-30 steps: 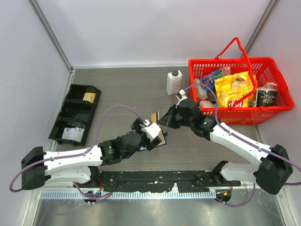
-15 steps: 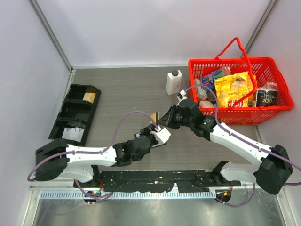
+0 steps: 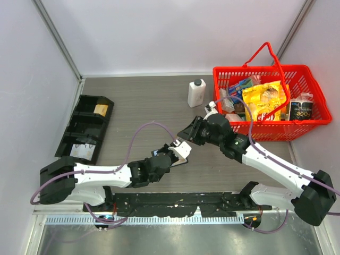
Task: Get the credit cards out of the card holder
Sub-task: Remove the credit card from the card holder, then place the credit card in the storage box.
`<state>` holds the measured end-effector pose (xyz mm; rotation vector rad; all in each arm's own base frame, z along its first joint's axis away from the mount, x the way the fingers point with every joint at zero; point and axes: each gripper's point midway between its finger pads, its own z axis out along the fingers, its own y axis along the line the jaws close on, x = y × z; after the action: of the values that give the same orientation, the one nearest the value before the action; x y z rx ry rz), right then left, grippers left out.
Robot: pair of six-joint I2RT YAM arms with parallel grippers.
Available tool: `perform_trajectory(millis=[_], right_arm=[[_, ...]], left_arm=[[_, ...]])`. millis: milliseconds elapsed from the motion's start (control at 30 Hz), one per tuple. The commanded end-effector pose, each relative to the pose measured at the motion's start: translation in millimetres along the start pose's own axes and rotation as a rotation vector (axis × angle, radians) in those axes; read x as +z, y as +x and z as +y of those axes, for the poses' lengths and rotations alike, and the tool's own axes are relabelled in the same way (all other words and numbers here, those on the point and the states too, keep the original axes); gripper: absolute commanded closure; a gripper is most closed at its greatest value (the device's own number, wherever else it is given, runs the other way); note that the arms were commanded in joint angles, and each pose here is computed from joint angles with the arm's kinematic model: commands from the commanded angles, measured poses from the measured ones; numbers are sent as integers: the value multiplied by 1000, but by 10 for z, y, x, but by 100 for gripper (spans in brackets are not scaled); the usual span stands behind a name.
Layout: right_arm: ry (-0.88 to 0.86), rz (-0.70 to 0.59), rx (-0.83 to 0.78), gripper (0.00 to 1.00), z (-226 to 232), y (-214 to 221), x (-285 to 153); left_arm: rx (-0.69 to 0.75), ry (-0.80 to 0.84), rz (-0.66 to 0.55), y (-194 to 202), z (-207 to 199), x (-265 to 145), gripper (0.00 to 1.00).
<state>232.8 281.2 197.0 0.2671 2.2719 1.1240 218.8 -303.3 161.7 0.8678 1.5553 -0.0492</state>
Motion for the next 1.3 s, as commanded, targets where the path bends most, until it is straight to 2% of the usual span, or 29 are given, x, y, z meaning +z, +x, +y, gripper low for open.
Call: perform_trajectory(millis=[0,67,200,467,533,733,900,1133,1267], right_arm=[[-127,-182,-78,50,377,-396,-190],[-141,-221,-128,38,429,-478,-273],[-114,-317,-220,24,422,-666,-400],[-26,-447,-444,6,341,-923,-622],[-10,-439,-491,5,321,-920,-647],[2,-418,-555,7,262,-880,-682],[-20,-378,-582,7,259,-789,-680],[44,-351,-636,8,158,-788,-721],[41,-353,-674,8,178,-800,-757]], left_arm=[[-165,-15,15,-128,119,-56,100],[-223,6,41,-68,156,-54,100],[-397,22,89,37,302,-46,100],[-790,-25,158,298,969,2,100],[-865,-56,183,375,1149,2,100],[-1118,-85,159,460,1750,54,100],[-1247,-167,131,601,2259,50,100],[-1430,-454,208,1284,3012,-179,100],[-1511,-536,252,1566,3256,-231,100]])
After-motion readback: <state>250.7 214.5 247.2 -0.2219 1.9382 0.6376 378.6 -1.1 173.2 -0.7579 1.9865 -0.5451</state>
